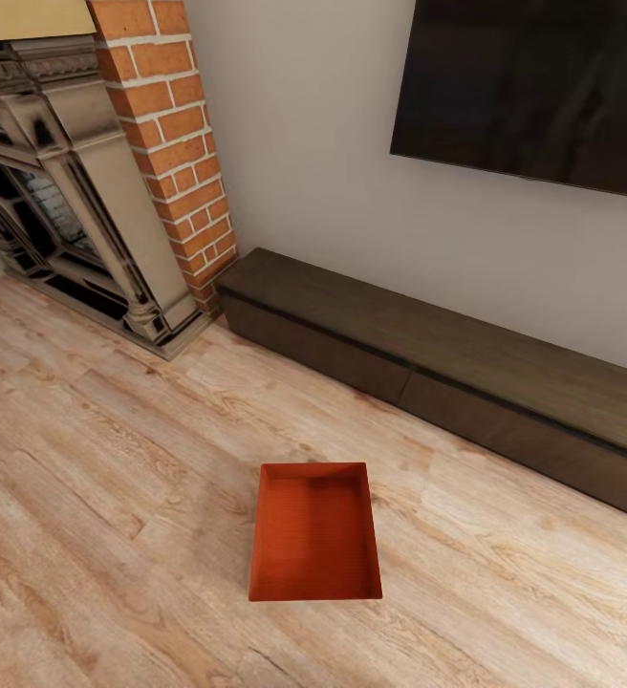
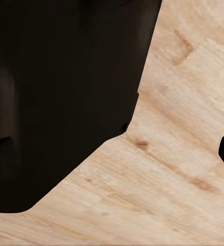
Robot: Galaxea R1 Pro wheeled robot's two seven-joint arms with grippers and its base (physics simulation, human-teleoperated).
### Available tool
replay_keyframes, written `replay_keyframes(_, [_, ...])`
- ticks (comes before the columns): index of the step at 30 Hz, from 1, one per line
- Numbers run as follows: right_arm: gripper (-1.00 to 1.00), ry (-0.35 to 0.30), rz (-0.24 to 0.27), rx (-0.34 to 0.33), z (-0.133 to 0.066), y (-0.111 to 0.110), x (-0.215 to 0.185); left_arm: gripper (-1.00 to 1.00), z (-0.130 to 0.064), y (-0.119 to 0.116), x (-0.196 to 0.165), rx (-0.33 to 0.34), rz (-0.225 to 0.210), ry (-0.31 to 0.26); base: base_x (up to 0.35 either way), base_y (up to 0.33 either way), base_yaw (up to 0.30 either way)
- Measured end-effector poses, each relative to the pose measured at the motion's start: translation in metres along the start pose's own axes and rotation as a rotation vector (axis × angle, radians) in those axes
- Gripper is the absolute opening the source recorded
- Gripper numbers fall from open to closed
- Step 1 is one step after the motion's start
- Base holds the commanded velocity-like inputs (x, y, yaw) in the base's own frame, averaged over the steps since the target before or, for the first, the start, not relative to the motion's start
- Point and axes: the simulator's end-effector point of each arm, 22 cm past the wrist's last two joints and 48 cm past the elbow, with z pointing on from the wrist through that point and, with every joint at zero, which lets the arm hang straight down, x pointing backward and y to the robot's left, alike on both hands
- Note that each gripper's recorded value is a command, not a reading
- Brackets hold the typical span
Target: Move the two storage containers from the living room to the garage. In the garage, place one container on the floor and stack the other container on top of it (either order is fine).
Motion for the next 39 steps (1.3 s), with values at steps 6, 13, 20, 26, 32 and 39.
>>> replay_keyframes(6, [1.00,-0.125,0.015,-0.004,-0.003,0.007,-0.096,1.00,-0.005,-0.029,-0.075,0.064,0.013,-0.146,0.000,0.000,0.000])
replay_keyframes(13, [1.00,-0.221,0.023,0.008,-0.011,-0.001,-0.184,1.00,-0.014,-0.018,-0.126,-0.039,-0.001,-0.225,0.000,0.000,0.000])
replay_keyframes(20, [1.00,-0.405,0.061,0.068,-0.046,-0.010,-0.324,1.00,-0.023,-0.039,-0.175,-0.040,0.018,-0.208,0.000,0.000,0.000])
replay_keyframes(26, [1.00,-0.530,0.118,0.130,-0.086,-0.018,-0.414,1.00,-0.053,-0.084,-0.242,0.039,0.051,-0.253,0.000,0.000,0.000])
replay_keyframes(32, [1.00,-0.636,0.143,0.139,-0.128,-0.024,-0.489,1.00,-0.094,-0.126,-0.321,0.099,0.078,-0.301,0.000,0.000,0.000])
replay_keyframes(39, [1.00,-0.697,0.196,0.149,-0.156,-0.041,-0.528,1.00,-0.146,-0.186,-0.405,0.162,0.087,-0.396,0.000,0.000,0.000])
